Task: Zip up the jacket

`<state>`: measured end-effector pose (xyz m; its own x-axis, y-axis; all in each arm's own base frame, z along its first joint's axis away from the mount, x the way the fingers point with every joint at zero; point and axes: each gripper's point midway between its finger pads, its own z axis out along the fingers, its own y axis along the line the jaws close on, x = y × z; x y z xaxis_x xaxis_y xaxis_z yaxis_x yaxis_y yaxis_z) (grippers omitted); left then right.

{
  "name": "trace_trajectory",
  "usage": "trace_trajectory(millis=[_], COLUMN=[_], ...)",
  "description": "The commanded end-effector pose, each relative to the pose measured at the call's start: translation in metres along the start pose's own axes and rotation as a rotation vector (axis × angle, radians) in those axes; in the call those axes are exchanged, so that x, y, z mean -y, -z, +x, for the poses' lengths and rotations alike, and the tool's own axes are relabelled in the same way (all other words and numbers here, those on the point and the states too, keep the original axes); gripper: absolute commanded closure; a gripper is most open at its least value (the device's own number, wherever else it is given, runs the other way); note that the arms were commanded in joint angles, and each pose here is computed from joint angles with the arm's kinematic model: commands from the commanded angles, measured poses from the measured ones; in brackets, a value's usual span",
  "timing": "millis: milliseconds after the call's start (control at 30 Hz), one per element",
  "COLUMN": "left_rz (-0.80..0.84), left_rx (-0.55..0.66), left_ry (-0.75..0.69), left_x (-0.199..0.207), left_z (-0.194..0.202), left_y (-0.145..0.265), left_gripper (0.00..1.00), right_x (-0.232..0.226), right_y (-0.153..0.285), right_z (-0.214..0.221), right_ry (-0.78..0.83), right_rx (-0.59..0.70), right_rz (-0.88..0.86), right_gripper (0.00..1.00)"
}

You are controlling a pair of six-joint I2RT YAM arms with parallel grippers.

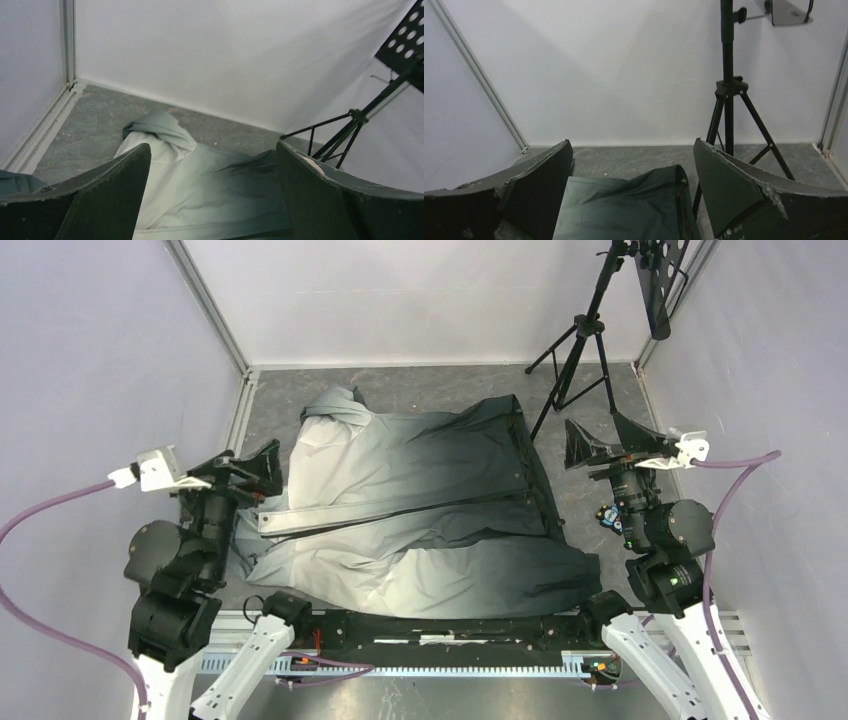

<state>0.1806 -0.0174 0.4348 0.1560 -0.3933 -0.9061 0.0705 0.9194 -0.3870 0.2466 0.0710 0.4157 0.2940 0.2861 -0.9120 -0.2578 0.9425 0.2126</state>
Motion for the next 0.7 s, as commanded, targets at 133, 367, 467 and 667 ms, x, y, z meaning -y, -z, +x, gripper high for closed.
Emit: trace_trajectory(millis=[133,367,467,667], left_rz=[0.056,0.11,0.1,0.152], left_rx=[-0.271,-0.398,-0.48,-0.687], left_ry=[-0.043,0.046,0.068,0.108], left_x=[0.012,0.021,0.019,0.027], left_z=[0.07,0.121,0.148,0.204], left_y=[-0.021,-0.025,-0.026,-0.018], left_gripper=[0.0,0.0,0.0,0.0], right_x=[0.012,0.013,-0.01,-0.03], right_y=[-0.004,0.01,0.016,0.028], right_z=[0.083,0.147,0.157,0.199], right_ry=[-0.101,-0.171,-0.158,-0.161], right_rx=[-0.216,-0.362,-0.372,-0.529], right_rz=[0.082,0.09,-0.07,-0.206], right_gripper=[0.03,0.03,0.03,0.03])
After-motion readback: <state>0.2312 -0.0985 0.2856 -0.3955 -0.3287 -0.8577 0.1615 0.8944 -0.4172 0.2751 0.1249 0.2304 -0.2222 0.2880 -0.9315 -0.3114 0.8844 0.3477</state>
